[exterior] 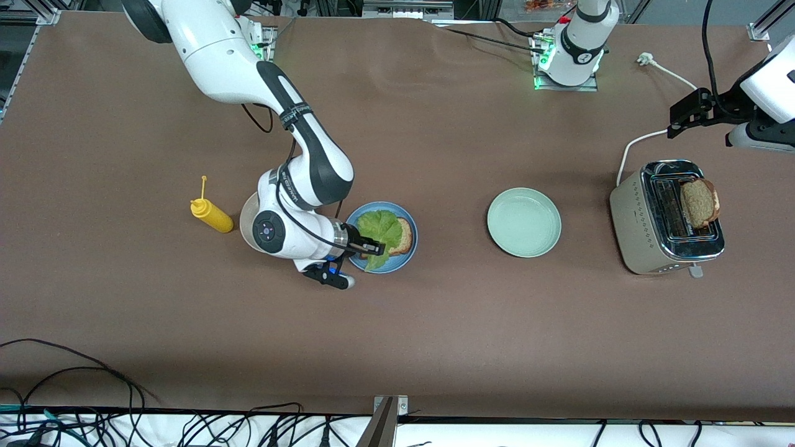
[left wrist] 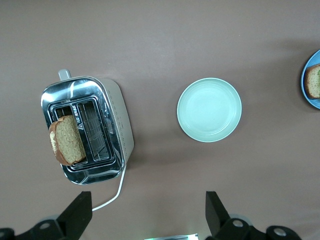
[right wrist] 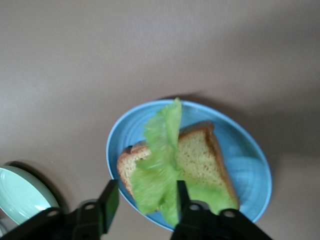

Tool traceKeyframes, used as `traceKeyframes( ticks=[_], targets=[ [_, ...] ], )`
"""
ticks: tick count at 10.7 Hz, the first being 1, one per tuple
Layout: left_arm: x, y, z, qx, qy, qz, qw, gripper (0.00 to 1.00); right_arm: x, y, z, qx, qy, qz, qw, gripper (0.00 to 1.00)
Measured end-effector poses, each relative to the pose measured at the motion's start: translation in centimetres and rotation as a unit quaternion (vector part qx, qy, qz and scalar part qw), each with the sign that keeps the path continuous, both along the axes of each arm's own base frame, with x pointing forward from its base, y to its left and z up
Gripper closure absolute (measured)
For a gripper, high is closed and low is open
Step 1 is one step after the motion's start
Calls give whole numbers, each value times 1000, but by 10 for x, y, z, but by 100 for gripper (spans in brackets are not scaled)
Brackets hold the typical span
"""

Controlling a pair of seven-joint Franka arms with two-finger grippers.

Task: Make sandwich in blue plate with both arms
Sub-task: 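Lay the lettuce leaf on the bread and open the right gripper, then move the right gripper to the mustard while the left gripper reaches the toaster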

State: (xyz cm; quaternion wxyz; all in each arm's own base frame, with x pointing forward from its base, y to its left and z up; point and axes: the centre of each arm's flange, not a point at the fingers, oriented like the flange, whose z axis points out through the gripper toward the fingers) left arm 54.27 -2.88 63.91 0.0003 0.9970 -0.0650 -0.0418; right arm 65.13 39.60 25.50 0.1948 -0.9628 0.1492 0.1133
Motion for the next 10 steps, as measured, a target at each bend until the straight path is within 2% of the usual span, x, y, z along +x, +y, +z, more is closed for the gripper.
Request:
traceKeyframes(
  ticks=[3, 4, 5, 7, 9, 10],
  targets=[
    [0, 0, 0, 0, 0, 0, 1000, 0, 11, -12, 17, -12, -26, 9, 1000, 8],
    [0, 0, 0, 0, 0, 0, 1000, 0, 14, -17, 26, -31, -43, 20, 998, 0],
    [0, 0, 0, 0, 0, 0, 1000, 0, 17, -26, 38, -62, -57, 37, 996, 0],
    [0, 0, 0, 0, 0, 0, 1000, 0, 17, -50, 75, -131, -67, 75, 986, 0],
    [0, 0, 1, 0, -1, 0, 1000, 0, 9, -75, 114, -170, -52, 127, 976, 0],
    [0, 0, 2, 0, -2, 0, 1000, 0, 9, -93, 130, -179, -43, 148, 972, 0]
  ],
)
